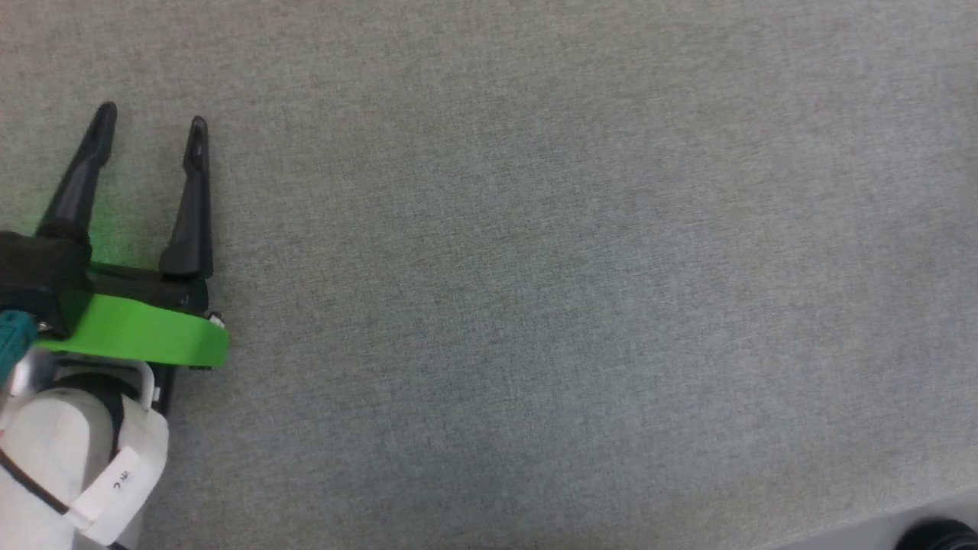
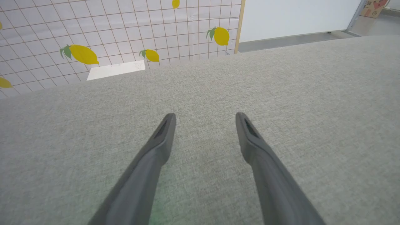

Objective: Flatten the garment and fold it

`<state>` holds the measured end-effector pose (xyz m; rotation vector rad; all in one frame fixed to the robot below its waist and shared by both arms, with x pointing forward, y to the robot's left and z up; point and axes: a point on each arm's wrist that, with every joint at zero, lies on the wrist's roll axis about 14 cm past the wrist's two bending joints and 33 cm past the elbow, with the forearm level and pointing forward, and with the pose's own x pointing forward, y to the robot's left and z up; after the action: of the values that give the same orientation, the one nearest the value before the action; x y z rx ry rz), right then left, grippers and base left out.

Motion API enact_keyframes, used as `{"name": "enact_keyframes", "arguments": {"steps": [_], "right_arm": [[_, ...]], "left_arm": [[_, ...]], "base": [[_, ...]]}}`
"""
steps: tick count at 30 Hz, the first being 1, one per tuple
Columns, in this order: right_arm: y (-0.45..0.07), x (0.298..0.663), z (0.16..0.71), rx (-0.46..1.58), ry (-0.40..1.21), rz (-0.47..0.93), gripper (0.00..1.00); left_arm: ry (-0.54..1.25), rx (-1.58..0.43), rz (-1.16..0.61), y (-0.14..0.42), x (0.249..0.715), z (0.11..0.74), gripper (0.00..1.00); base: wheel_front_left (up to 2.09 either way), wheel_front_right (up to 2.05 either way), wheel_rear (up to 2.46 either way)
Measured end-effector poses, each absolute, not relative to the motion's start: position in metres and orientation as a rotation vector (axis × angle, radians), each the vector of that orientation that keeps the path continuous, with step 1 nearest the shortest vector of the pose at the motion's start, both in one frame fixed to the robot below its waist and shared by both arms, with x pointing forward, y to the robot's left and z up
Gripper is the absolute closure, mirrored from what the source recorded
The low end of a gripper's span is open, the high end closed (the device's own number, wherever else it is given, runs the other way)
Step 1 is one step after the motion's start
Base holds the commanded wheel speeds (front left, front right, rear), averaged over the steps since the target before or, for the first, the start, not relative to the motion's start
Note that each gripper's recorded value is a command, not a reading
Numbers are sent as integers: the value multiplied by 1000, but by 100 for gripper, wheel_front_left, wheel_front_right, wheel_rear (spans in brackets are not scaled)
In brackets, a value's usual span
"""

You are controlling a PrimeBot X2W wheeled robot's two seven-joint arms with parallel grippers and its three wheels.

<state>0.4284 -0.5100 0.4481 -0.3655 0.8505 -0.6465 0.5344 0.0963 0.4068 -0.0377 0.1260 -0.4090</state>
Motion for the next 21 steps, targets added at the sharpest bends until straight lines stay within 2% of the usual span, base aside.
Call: {"name": "enact_keyframes", "arguments": {"steps": [6, 11, 17, 21], "right_arm": [[-475, 487, 524, -340, 432, -535, 0], [-422, 515, 589, -308, 119, -390, 0], [-355, 515, 654, -217, -205, -234, 0], [-311, 499, 668, -154, -334, -147, 0]], "left_arm": [[110, -73, -387, 95, 527, 416, 0], [79, -125, -346, 98, 516, 433, 0], [36, -148, -291, 108, 495, 458, 0], [-9, -145, -237, 123, 482, 479, 0]], "base": [[0, 0, 0], [0, 0, 0], [0, 0, 0], [0, 0, 0]]}}
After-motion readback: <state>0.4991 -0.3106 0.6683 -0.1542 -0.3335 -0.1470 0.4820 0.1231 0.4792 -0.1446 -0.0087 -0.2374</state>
